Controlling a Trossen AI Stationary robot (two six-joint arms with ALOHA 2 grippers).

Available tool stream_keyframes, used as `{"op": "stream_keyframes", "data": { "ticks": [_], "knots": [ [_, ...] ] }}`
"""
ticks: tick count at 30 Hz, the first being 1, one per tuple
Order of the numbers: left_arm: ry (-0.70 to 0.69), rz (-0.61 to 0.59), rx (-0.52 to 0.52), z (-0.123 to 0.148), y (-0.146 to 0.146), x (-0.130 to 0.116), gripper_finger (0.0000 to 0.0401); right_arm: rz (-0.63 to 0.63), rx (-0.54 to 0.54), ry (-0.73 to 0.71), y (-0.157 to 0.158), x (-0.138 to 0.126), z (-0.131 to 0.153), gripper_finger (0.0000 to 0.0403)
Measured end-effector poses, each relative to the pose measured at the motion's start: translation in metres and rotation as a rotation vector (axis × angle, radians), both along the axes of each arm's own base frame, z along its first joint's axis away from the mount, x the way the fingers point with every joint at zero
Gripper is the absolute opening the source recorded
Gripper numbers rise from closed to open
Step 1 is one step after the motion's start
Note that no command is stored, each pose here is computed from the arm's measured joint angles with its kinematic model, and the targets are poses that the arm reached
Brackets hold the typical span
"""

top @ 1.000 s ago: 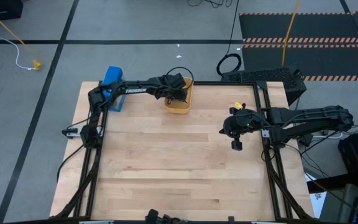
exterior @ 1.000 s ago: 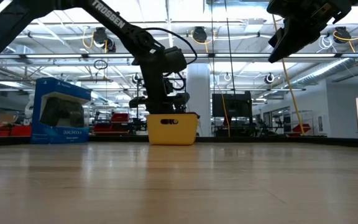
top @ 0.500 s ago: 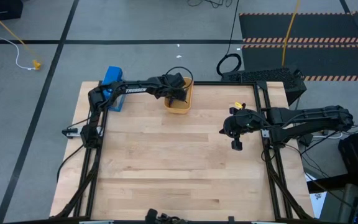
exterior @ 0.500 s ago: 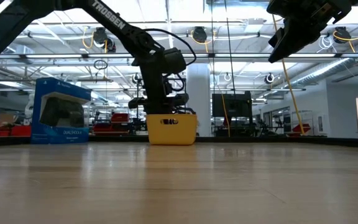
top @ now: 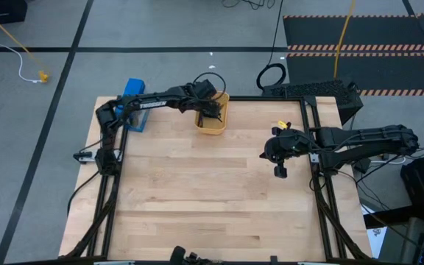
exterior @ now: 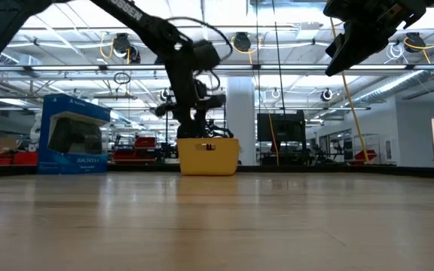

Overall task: Pick and place USB-C Cables
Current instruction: Return to Home Position

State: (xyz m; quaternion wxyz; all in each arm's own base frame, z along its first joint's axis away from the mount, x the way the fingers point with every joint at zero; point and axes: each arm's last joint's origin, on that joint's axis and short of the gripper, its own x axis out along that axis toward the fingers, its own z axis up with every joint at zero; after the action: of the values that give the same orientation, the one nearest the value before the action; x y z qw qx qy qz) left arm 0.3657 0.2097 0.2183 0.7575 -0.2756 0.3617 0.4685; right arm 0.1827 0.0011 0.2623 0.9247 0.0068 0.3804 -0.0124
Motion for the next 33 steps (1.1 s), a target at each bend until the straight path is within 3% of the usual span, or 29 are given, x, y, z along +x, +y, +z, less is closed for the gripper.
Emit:
{"op": "stream_keyframes", "data": {
  "ticks": [8, 19, 27, 33],
  "knots": [
    [-0.075, -0.167, 0.069, 0.07, -0.029, -0.021, 0.0108, -0.003, 0.003, 0.0, 0.0, 0.0, 0.0, 0.0],
    [-0.017, -0.606, 0.27, 0.154, -0.11, -0.07, 0.0108, -0.015, 0.016, -0.007, 0.0, 0.0, 0.0, 0.0],
    [0.08, -0.784, 0.236, 0.166, -0.156, -0.098, 0.0106, -0.026, 0.028, -0.042, 0.0, 0.003, 0.003, 0.0],
    [0.107, -0.858, 0.216, 0.15, -0.175, -0.112, 0.0053, -0.044, 0.047, -0.055, 0.0, 0.004, 0.004, 0.0]
  ]
}}
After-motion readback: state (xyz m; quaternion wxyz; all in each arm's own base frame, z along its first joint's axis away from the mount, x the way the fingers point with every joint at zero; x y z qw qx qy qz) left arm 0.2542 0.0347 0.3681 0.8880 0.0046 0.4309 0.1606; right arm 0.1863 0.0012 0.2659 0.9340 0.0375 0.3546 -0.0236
